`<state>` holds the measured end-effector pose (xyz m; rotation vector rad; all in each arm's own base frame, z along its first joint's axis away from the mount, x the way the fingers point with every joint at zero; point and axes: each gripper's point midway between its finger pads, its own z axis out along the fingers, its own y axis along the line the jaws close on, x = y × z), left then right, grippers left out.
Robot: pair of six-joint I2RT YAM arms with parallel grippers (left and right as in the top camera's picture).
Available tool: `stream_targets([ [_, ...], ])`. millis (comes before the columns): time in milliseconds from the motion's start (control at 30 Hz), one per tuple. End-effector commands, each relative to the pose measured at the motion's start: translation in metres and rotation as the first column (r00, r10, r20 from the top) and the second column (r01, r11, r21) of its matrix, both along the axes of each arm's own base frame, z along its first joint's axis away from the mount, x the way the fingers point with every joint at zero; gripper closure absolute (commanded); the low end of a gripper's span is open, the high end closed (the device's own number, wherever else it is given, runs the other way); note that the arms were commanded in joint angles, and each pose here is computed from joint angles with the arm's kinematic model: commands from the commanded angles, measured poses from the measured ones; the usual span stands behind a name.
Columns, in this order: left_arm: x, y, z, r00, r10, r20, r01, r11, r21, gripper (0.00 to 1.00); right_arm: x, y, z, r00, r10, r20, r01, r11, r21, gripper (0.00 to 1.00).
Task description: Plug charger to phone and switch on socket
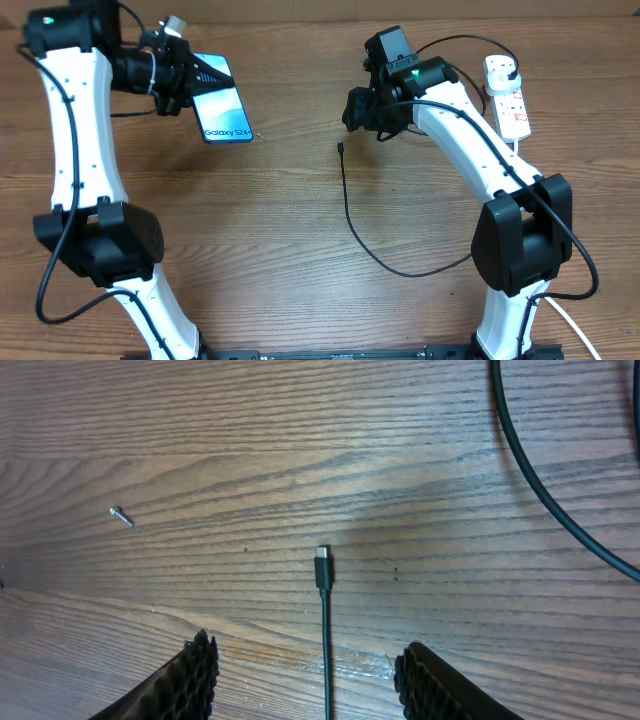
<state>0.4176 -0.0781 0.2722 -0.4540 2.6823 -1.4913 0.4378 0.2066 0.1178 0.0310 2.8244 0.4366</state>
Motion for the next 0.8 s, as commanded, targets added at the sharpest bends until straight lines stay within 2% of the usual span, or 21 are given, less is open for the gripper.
stream_targets([
  [0, 0.003, -0.017, -0.01, 0.998, -0.017, -0.066, 0.005, 0.986, -0.166, 0.96, 0.006, 0.002, 0.002, 0.999, 0.021, 0.025, -0.021, 1.0, -0.017, 0.43],
  [167, 0.0, -0.025, -0.031, 0.98, -0.011, -0.201, -0.055, 0.945, -0.323, 0.96, 0.003, 0.001, -0.004, 1.0, 0.028, 0.013, -0.028, 0.999, -0.025, 0.43],
  [267, 0.003, -0.028, -0.043, 0.978, -0.015, -0.208, -0.07, 0.917, -0.392, 0.96, 0.004, 0.002, -0.006, 0.999, 0.029, 0.013, -0.029, 0.999, -0.025, 0.43],
  [467, -0.005, -0.031, -0.061, 0.963, -0.021, -0.269, -0.092, 0.913, -0.398, 0.95, 0.006, 0.004, -0.017, 0.999, 0.035, 0.001, -0.035, 0.999, -0.031, 0.56],
  [767, -0.008, -0.03, -0.065, 0.957, -0.019, -0.288, -0.094, 0.922, -0.374, 0.96, 0.007, 0.013, -0.031, 0.997, 0.073, -0.004, -0.074, 0.996, -0.041, 0.61],
])
